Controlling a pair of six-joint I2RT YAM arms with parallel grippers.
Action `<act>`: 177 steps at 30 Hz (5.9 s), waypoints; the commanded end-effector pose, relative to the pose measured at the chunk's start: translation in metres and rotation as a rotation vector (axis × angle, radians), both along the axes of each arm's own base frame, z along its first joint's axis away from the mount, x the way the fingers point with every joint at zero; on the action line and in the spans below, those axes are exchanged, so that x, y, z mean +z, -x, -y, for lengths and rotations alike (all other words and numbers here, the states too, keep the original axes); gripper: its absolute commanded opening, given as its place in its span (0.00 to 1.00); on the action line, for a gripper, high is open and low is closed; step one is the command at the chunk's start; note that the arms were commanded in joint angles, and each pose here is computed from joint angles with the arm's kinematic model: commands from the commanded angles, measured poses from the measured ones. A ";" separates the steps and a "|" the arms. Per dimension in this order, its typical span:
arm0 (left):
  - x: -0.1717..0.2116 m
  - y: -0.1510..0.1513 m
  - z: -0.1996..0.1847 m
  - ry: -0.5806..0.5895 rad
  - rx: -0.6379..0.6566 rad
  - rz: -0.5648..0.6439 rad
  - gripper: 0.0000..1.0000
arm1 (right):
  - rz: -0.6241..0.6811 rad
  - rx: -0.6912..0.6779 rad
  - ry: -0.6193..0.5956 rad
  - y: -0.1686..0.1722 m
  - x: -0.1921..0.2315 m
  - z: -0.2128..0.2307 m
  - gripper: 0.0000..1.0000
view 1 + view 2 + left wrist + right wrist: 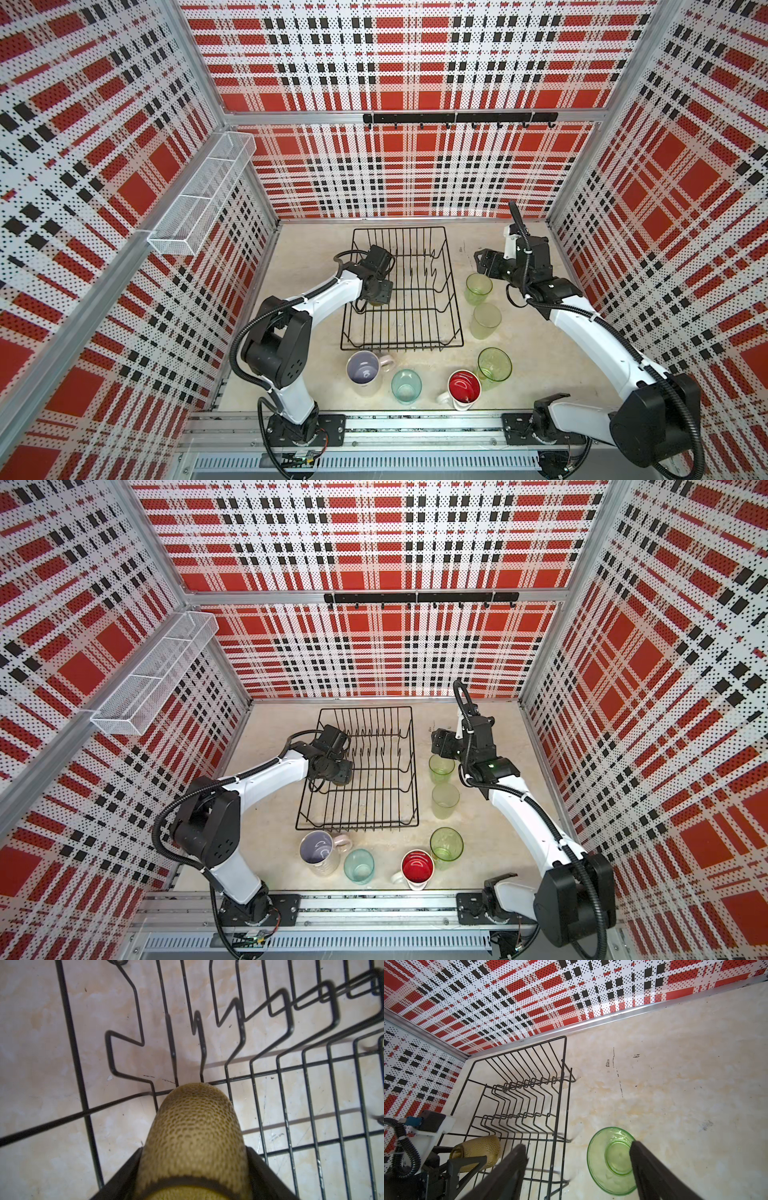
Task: Load the cups into the dish rack
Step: 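Lower the amber glass into the rack with the left gripper and release, then withdraw the left gripper while the right gripper moves to a pale green glass, then lift the pale green glass with the right gripper toward the left gripper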
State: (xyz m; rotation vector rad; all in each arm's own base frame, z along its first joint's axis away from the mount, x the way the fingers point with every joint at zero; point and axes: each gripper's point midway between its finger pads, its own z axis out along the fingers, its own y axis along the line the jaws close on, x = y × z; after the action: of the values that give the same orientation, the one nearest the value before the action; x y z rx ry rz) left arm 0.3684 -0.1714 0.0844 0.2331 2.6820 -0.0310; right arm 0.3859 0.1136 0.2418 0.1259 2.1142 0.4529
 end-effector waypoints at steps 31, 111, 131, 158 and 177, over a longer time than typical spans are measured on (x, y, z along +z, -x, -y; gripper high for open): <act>0.228 -0.035 -0.099 0.560 0.335 0.797 0.99 | -0.128 -0.064 0.068 -0.026 -0.042 0.040 0.81; 0.174 -0.040 -0.092 0.436 0.246 0.616 0.98 | -0.627 -0.115 0.271 -0.006 -0.128 0.054 0.00; 0.254 0.031 0.141 1.028 -0.396 0.406 1.00 | 0.099 0.011 -0.077 -0.005 0.052 0.035 0.00; 0.289 0.124 0.184 1.495 -0.802 0.070 0.98 | 0.743 0.814 -0.140 0.115 0.140 -0.079 0.00; 0.279 0.132 0.184 1.535 -0.846 0.002 0.79 | 0.727 0.900 -0.054 0.113 0.119 -0.091 0.00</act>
State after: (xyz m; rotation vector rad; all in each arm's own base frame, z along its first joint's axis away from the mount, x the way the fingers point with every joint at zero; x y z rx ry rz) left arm 0.2447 -0.3561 0.3585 0.6718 1.6890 -2.0757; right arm 0.2706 0.2024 0.3622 -0.8392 1.3350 0.9313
